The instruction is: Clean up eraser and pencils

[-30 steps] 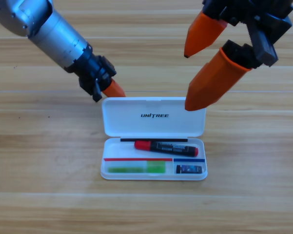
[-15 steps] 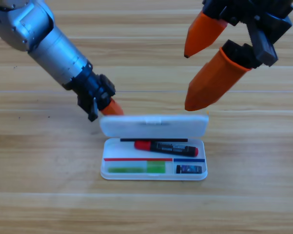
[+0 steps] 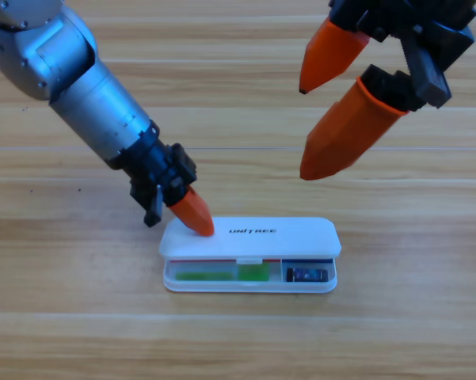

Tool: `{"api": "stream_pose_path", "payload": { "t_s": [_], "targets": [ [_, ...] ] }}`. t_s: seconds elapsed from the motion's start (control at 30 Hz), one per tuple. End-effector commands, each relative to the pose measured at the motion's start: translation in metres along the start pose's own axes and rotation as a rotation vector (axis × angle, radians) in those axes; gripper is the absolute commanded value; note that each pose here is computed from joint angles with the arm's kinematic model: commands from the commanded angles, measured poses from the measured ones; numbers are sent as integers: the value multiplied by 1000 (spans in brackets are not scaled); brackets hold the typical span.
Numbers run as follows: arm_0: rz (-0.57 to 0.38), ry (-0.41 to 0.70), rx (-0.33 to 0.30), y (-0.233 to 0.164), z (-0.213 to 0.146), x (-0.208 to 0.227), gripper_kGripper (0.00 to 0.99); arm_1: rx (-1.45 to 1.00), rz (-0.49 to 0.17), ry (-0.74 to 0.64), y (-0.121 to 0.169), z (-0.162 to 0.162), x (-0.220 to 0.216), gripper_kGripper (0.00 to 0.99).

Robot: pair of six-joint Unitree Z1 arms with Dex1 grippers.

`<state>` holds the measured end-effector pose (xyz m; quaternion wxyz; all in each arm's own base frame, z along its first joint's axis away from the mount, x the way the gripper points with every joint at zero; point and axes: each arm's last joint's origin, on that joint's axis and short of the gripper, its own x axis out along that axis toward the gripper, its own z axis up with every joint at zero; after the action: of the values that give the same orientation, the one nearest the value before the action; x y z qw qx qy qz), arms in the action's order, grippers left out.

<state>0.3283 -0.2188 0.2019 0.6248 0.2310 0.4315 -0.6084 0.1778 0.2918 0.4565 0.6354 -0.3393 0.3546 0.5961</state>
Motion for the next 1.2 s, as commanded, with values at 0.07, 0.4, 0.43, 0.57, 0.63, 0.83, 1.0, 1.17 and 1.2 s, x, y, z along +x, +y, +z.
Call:
{"api": "stream_pose_path", "payload": {
  "t_s": [0.07, 0.4, 0.43, 0.57, 0.63, 0.83, 1.0, 1.17, 1.2],
  "targets": [
    [-52, 22, 33, -17, 0, 17, 0, 15, 38, 23, -3, 3, 19, 945],
    [-32, 60, 60, -20, -3, 29, 0, 16, 37, 24, -3, 4, 20, 945],
    [-32, 61, 59, -20, -4, 29, 0, 16, 37, 24, -3, 4, 20, 945],
    [-22, 71, 63, -20, -8, 32, 0, 18, 37, 25, -4, 4, 21, 945],
    [-22, 77, 64, -21, -11, 34, 0, 18, 37, 25, -4, 4, 21, 945],
    [-17, 89, 64, -22, -16, 38, 0, 18, 37, 25, -4, 4, 21, 945],
    [-17, 96, 68, -24, -18, 43, 0, 18, 37, 25, -4, 4, 21, 945],
    [-20, 107, 70, -26, -23, 49, 0, 18, 37, 25, -4, 4, 21, 945],
    [-19, 106, 70, -26, -23, 50, 0, 18, 37, 25, -4, 4, 21, 945]
  ]
}}
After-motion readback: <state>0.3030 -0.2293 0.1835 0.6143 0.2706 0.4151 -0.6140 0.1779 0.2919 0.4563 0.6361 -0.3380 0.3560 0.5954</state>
